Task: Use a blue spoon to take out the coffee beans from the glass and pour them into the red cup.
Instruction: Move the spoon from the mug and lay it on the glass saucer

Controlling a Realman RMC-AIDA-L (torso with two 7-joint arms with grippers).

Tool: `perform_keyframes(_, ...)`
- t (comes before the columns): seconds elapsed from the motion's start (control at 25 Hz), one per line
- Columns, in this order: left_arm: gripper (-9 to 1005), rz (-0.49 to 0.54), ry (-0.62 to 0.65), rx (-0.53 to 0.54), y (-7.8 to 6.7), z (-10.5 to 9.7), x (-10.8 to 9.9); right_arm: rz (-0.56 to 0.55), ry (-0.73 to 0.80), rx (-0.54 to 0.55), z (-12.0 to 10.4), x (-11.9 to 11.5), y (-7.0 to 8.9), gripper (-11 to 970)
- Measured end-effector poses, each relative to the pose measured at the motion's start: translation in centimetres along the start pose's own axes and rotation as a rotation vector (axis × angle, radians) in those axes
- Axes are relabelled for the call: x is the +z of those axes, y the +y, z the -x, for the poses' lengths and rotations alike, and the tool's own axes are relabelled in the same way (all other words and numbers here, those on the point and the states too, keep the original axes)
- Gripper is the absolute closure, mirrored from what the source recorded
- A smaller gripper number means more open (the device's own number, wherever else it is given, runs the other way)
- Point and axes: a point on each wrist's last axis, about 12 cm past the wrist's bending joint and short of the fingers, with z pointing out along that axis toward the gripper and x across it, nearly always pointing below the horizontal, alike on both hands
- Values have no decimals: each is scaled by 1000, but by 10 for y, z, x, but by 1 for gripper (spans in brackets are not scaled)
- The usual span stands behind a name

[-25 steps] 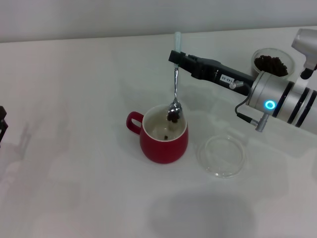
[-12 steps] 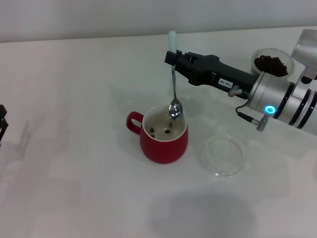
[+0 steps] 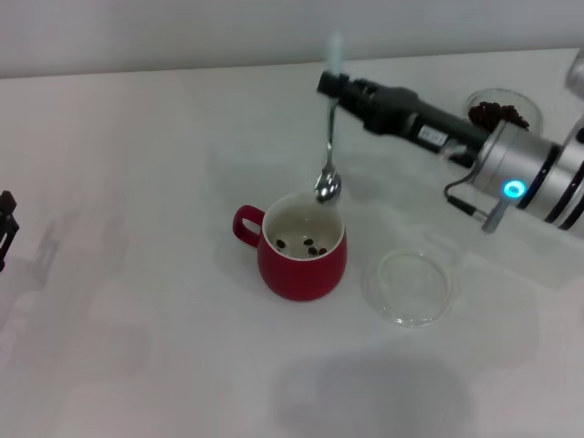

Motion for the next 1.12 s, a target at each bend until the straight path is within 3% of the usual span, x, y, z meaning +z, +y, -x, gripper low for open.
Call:
perform_keyframes(0.24,404,-2,5,2,0,0,4,-3,-102,130,18,-19,-6,823)
perform_keyframes(0.48,403,-1,8,3,0,0,4,-71,-159,110,20,-53,-15,823)
perform_keyframes(0.88,403,13,7,12,5,1,4,-166,-175,130,-2,-95,-16,822)
perform_keyframes(1.12,404,8,-6,13,4,3,5,-202,-171,176,-26,-112,-10,823)
